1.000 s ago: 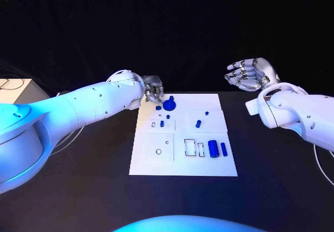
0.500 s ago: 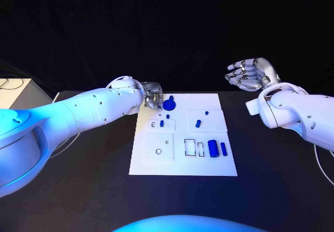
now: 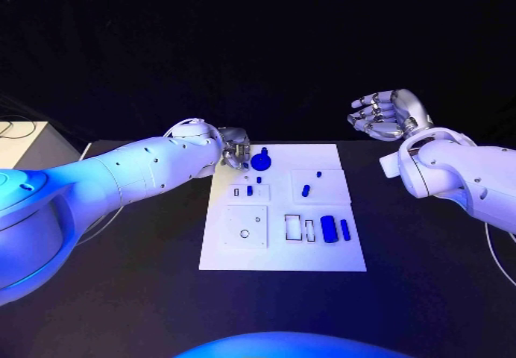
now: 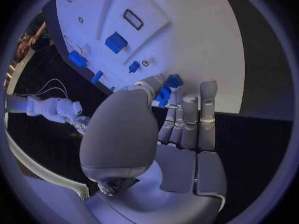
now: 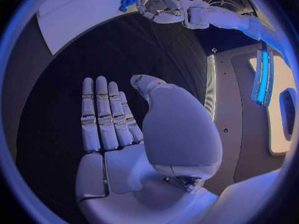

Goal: Assemble the parts on the task board

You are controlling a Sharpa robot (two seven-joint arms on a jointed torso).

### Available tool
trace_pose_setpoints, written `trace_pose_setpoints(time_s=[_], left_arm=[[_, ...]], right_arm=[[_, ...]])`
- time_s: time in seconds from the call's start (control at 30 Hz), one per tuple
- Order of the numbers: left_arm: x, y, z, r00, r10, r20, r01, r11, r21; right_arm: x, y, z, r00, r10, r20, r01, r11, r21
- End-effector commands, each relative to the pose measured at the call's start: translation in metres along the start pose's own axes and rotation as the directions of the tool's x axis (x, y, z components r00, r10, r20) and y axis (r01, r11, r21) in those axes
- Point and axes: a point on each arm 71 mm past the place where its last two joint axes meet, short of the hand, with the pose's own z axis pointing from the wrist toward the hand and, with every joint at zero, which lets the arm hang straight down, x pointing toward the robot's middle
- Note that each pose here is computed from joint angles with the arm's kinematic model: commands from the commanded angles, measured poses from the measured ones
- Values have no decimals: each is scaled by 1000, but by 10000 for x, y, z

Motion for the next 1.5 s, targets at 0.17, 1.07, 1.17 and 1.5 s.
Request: trace_pose_setpoints(time_s=[0.17,1.07,1.17,1.5], left_arm=[[31,30,1,999,9,-45,-11,999,-42],[58,-31,25,998,-25,-57,25,1000,-4],[60,-27,24,998,-26,-59,26,1000,-3],[48,15,14,998,-28,-48,27,1000,-9]], right_arm=[[8,6,-2,1000,1,-10,-1,1000,-8],[18,14,-5,1000,3,-14,-3,1000,-10],[18,15,-5,1000,3,-14,-3,1000,-10],[13,13,-9,1000,3,-13,-3,1000,-10]])
